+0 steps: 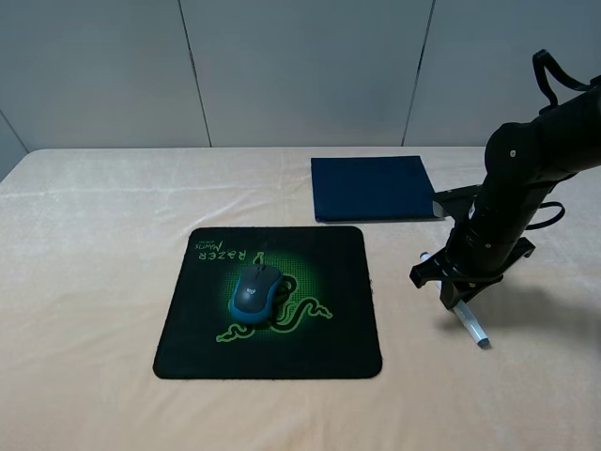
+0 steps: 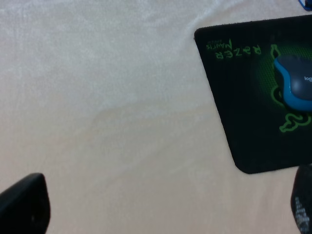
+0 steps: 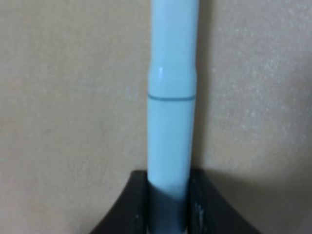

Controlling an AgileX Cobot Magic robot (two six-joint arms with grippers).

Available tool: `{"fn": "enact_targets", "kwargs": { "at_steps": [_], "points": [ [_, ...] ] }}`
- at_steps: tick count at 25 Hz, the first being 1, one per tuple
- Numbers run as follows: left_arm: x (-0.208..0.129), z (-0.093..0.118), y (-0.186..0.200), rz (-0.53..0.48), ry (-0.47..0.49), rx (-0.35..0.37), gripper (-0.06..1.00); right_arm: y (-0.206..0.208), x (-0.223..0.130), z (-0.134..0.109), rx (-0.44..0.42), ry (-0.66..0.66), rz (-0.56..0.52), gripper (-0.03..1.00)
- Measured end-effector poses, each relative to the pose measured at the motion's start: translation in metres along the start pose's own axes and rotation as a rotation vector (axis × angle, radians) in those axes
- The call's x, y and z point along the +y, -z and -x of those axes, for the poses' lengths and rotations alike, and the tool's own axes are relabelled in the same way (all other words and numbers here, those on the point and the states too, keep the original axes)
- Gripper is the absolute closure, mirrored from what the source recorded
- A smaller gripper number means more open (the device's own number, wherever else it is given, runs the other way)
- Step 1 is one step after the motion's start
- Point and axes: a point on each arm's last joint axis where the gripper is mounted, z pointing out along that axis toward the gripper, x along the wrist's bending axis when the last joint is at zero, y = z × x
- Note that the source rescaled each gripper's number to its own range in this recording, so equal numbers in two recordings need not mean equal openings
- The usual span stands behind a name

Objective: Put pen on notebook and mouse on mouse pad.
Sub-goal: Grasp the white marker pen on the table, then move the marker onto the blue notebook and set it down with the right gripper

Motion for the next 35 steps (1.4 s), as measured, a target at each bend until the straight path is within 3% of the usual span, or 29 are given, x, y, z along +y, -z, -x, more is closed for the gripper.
{"fn": "enact_targets", "kwargs": {
  "at_steps": [6,16,25,35],
  "points": [
    [0.000,0.000,0.000,0.000,0.000,0.000,-0.05,0.007,0.000,0.000,0.001,0.001,0.002,0.96],
    [0.000,0.000,0.000,0.000,0.000,0.000,-0.05,0.069,0.016,-0.005,0.027,-0.008,0.012,0.96],
    [0.000,0.000,0.000,0.000,0.000,0.000,-0.05,0.121,0.051,-0.011,0.054,-0.002,0.083,0.96],
    [0.000,0.000,0.000,0.000,0.000,0.000,-0.05,0.122,0.112,-0.015,0.068,0.005,0.077,0.96]
  ]
}}
